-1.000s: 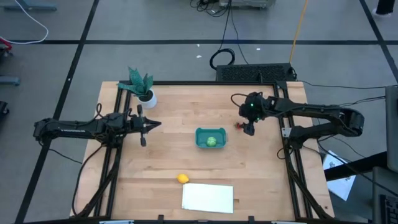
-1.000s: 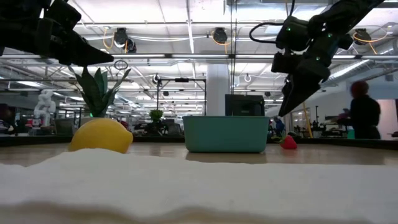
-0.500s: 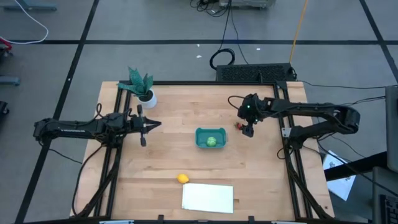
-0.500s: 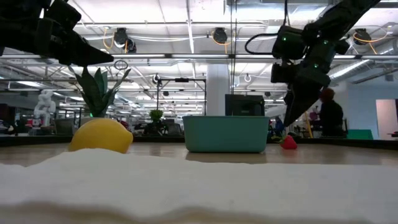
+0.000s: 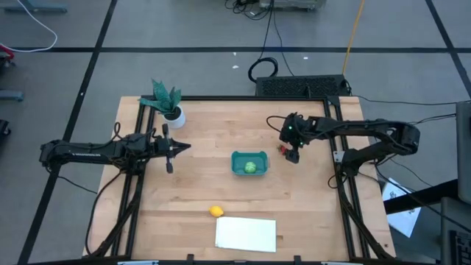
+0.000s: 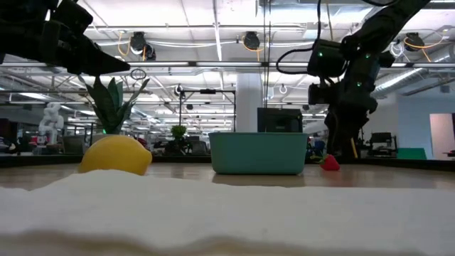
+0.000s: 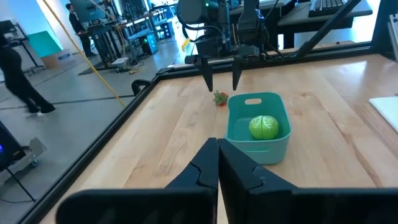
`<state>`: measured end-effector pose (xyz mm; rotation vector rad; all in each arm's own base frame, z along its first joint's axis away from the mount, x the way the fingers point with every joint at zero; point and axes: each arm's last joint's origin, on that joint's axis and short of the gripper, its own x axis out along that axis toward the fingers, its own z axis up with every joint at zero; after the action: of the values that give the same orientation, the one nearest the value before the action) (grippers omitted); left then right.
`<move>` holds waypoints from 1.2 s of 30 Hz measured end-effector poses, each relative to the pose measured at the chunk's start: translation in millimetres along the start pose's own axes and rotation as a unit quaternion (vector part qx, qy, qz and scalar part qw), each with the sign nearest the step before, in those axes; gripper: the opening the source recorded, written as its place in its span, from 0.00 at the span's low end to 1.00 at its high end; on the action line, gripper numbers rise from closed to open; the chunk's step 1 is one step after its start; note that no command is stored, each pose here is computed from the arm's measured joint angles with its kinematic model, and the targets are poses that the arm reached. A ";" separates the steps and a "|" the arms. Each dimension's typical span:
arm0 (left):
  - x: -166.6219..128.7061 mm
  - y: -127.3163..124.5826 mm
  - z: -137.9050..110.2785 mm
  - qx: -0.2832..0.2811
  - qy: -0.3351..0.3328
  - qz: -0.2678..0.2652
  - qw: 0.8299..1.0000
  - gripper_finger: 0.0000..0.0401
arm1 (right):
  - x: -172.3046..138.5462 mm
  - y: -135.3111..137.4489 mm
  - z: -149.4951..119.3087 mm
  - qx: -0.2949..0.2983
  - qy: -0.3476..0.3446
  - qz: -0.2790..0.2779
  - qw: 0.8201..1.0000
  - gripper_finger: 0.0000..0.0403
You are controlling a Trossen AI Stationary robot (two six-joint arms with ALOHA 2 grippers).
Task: Pick and placing Produce into tupperware
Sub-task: Put the red strawberry into the blue bin
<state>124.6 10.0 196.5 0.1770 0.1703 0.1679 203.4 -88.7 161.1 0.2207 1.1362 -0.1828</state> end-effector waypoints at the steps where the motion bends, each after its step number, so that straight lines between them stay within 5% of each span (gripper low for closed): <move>1: 0.0 0.0 0.0 0.001 0.000 0.000 1.000 0.03 | 1.0 -0.6 -0.2 -0.003 0.003 -0.007 1.000 0.76; 36: 0.0 0.0 0.1 0.004 -0.001 0.000 1.000 0.06 | 25.9 -1.5 -20.6 0.005 -0.074 -0.013 0.997 0.75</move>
<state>124.6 10.0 196.7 0.1855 0.1696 0.1673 195.6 -85.6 129.1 0.1986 0.9920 -0.2254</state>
